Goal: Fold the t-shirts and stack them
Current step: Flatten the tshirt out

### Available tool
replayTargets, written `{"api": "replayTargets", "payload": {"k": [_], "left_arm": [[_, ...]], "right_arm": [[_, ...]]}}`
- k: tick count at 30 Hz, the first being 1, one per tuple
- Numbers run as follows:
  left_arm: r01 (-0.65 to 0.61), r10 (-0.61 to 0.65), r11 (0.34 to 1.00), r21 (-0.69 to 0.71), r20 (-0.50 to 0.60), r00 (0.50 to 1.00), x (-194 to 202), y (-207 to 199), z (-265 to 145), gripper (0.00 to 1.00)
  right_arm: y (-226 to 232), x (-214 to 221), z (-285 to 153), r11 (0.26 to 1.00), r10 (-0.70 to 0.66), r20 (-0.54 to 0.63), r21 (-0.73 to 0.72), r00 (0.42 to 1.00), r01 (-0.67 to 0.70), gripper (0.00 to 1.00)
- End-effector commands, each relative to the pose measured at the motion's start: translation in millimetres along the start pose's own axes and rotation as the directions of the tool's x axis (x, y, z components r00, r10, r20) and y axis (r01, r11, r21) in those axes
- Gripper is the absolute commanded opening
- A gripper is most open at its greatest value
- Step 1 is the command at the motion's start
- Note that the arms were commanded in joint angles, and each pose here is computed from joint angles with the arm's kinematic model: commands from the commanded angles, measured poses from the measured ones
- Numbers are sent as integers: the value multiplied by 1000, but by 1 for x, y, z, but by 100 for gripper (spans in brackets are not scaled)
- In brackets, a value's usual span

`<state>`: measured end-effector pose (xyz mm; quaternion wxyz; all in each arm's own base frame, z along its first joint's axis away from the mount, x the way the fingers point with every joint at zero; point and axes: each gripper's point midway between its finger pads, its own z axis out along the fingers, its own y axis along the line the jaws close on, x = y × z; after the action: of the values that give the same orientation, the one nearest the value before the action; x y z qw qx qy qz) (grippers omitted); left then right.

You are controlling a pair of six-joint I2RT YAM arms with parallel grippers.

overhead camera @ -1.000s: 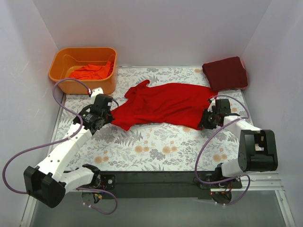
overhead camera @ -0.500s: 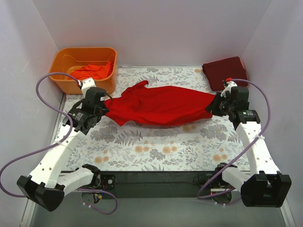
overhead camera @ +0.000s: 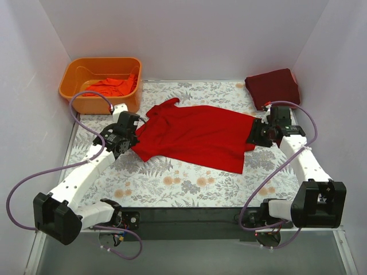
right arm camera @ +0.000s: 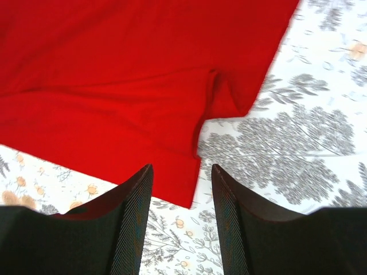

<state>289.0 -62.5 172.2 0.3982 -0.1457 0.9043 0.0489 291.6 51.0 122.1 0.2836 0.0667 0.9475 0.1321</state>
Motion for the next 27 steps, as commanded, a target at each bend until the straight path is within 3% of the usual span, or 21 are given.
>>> {"api": "replayTargets", "payload": {"k": [1,12,20,24,27], "left_arm": [[23,-25,999,47,51,998,-8,-8,3,4],[26,-27,1000,15,66,997,16,-3,31,4],[70,-68,997,-24,99,993,28,10,37,3],[86,-81,995,-42,117,990,30,17,38,3],[106,-103,994,-27,112,988,33,15,37,2]], "right_arm": [[24,0,15,991,-64,-15,-120,998,62,52],[25,-22,81,988,-68,-25,-142,997,64,49],[10,-9,140,994,-28,-135,-110,990,13,48],[-2,-29,165,998,-54,-120,-45,991,49,49],[-6,-70,178,996,-85,-87,9,993,86,50]]}}
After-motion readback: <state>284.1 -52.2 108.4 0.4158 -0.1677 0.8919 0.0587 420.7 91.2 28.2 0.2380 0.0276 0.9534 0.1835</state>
